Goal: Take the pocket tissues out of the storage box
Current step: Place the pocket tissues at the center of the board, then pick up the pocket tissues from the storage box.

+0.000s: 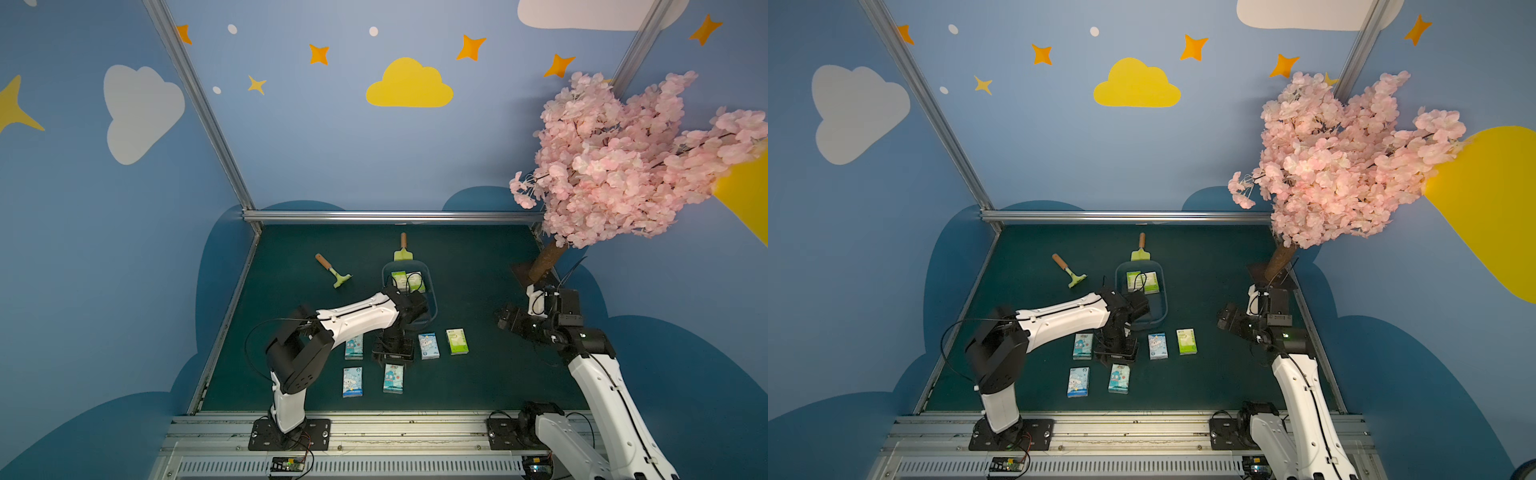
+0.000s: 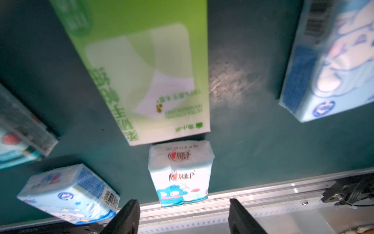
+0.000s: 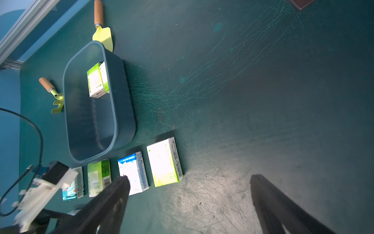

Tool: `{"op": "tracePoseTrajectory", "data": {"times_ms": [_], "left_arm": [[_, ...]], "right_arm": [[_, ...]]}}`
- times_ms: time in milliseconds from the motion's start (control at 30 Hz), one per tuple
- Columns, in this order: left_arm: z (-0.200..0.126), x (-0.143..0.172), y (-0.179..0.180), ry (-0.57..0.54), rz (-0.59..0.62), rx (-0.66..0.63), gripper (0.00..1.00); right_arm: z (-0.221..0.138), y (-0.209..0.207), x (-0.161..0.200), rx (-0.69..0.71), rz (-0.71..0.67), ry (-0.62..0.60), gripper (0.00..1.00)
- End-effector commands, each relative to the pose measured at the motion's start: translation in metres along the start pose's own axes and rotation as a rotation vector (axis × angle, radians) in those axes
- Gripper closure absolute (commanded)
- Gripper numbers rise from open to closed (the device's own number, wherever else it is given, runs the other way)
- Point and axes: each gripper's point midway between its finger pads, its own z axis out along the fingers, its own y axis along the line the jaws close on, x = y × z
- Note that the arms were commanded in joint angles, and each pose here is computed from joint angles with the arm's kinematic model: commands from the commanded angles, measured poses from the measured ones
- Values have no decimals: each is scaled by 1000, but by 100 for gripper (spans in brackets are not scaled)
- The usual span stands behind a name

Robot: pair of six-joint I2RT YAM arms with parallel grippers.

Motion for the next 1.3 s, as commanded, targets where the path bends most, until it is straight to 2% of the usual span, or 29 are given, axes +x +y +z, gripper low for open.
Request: {"op": "tracePoseTrajectory", "data": {"times_ms": [0,333,533,900,1100,1267], "left_arm": [[-33,4,7,-61,2,-13,27],[-110,-14,21,-302,-4,55,21],[-139,-37,34,-416,-52,156,19],[-157,-92,56,-500,-144,495,21],[-156,-116,66,-481,-168,604,23],[-145,-135,72,-448,-189,646,27]], "right_arm": [[-6,2,-5,-1,-5,-10,2],[-16,19,-17,-61,-31,-26,2],[-18,34,-20,-84,-48,11,2],[0,79,-24,-69,-149,87,3],[22,116,-25,-49,-247,141,3],[47,146,-26,-38,-312,184,4]]}}
